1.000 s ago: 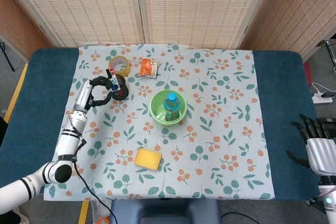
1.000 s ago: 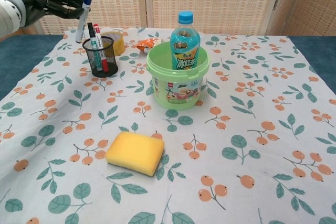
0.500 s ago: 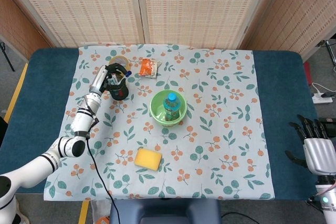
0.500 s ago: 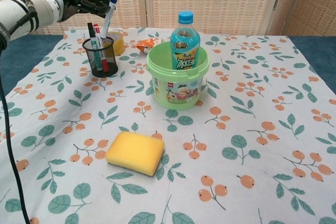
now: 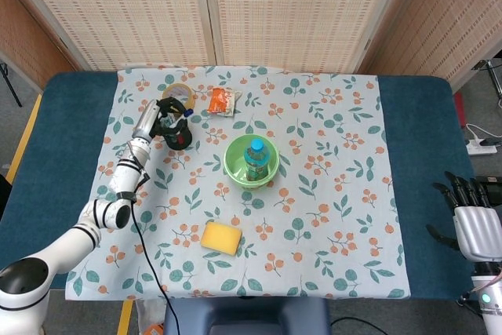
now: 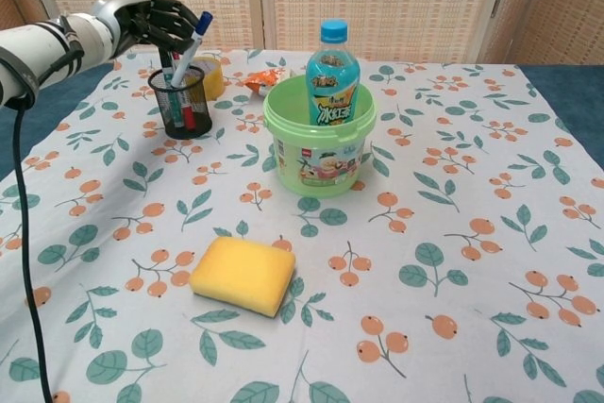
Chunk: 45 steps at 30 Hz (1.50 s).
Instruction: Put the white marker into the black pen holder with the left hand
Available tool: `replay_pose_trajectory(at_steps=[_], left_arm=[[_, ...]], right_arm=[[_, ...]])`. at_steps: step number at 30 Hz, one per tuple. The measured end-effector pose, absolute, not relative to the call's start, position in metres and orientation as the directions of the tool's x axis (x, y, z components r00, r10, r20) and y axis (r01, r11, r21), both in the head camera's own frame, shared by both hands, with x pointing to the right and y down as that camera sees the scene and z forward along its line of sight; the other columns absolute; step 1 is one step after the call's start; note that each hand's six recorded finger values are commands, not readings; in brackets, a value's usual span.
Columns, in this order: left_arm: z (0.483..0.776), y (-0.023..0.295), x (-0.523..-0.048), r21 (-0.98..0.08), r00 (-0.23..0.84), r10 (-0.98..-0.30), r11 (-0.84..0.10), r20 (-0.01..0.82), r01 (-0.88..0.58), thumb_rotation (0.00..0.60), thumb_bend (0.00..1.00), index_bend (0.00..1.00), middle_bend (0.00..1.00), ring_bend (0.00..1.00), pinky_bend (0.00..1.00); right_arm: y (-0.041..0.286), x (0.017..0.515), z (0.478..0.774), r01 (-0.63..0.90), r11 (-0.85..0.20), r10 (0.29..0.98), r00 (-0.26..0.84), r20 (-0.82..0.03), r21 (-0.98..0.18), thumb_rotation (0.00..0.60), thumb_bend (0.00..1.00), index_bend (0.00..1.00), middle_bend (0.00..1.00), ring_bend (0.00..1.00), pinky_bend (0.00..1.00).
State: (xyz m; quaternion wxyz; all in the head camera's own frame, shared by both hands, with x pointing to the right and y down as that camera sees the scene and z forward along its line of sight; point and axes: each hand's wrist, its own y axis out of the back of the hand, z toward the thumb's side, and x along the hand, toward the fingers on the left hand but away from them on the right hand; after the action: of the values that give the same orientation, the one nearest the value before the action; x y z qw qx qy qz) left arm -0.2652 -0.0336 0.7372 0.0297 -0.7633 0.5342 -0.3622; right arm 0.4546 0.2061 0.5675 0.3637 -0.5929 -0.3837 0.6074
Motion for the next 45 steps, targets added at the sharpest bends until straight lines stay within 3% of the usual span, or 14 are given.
replay_pose_trajectory(at_steps=[5, 10, 13, 20, 23, 29, 32, 36, 42, 45], left_arm=[[0.744, -0.034, -0.272, -0.463, 0.148, -0.835, -0.432, 0.531, -0.774, 0.600, 0.41, 0.45, 0.45, 0.17, 0.26], [0.742, -0.034, -0.272, -0.455, 0.164, -0.836, -0.437, 0.524, -0.776, 0.600, 0.41, 0.23, 0.10, 0.01, 0.17], [0.735, -0.037, -0.271, -0.455, 0.183, -0.846, -0.437, 0.501, -0.776, 0.600, 0.40, 0.16, 0.01, 0.00, 0.13], [0.715, -0.047, -0.272, -0.518, 0.187, -0.889, -0.402, 0.418, -0.755, 0.600, 0.40, 0.14, 0.01, 0.00, 0.11], [0.699, -0.053, -0.276, -0.594, 0.181, -0.919, -0.367, 0.350, -0.715, 0.600, 0.40, 0.19, 0.11, 0.00, 0.12], [0.665, -0.044, -0.297, -0.828, 0.211, -0.946, -0.319, 0.247, -0.461, 0.600, 0.40, 0.21, 0.10, 0.01, 0.11], [0.651, -0.018, -0.308, -0.904, 0.249, -0.937, -0.313, 0.244, -0.291, 0.600, 0.40, 0.21, 0.11, 0.01, 0.11], [0.637, 0.052, -0.338, -0.933, 0.268, -0.916, -0.338, 0.298, -0.119, 0.600, 0.40, 0.21, 0.11, 0.01, 0.11], [0.623, 0.168, -0.422, -0.908, 0.137, -0.899, -0.418, 0.416, 0.015, 0.600, 0.41, 0.20, 0.12, 0.01, 0.11], [0.620, 0.191, -0.449, -0.897, 0.084, -0.894, -0.437, 0.441, 0.062, 0.600, 0.42, 0.21, 0.09, 0.02, 0.11]], right_arm=[[0.206, 0.455, 0.568, 0.010, -0.443, 0.896, -0.037, -0.443, -0.897, 0.600, 0.13, 0.21, 0.03, 0.07, 0.00], [0.206, 0.454, 0.569, 0.009, -0.447, 0.894, -0.031, -0.447, -0.894, 0.600, 0.13, 0.21, 0.03, 0.07, 0.00], [0.206, 0.453, 0.568, 0.010, -0.442, 0.896, -0.027, -0.443, -0.897, 0.600, 0.13, 0.21, 0.03, 0.07, 0.00], [0.206, 0.453, 0.565, 0.019, -0.433, 0.901, -0.026, -0.434, -0.901, 0.600, 0.13, 0.21, 0.03, 0.07, 0.00], [0.206, 0.452, 0.566, 0.025, -0.437, 0.899, -0.017, -0.438, -0.899, 0.600, 0.13, 0.21, 0.03, 0.07, 0.00], [0.207, 0.447, 0.568, 0.048, -0.448, 0.894, 0.004, -0.448, -0.893, 0.600, 0.13, 0.21, 0.03, 0.07, 0.00], [0.208, 0.444, 0.568, 0.050, -0.449, 0.894, 0.017, -0.449, -0.892, 0.600, 0.13, 0.21, 0.03, 0.07, 0.00], [0.209, 0.441, 0.566, 0.051, -0.445, 0.895, 0.030, -0.444, -0.894, 0.600, 0.13, 0.22, 0.03, 0.07, 0.00], [0.211, 0.438, 0.569, 0.046, -0.455, 0.891, 0.041, -0.453, -0.890, 0.600, 0.13, 0.22, 0.03, 0.07, 0.00], [0.211, 0.436, 0.570, 0.041, -0.458, 0.889, 0.044, -0.456, -0.888, 0.600, 0.13, 0.22, 0.03, 0.07, 0.00]])
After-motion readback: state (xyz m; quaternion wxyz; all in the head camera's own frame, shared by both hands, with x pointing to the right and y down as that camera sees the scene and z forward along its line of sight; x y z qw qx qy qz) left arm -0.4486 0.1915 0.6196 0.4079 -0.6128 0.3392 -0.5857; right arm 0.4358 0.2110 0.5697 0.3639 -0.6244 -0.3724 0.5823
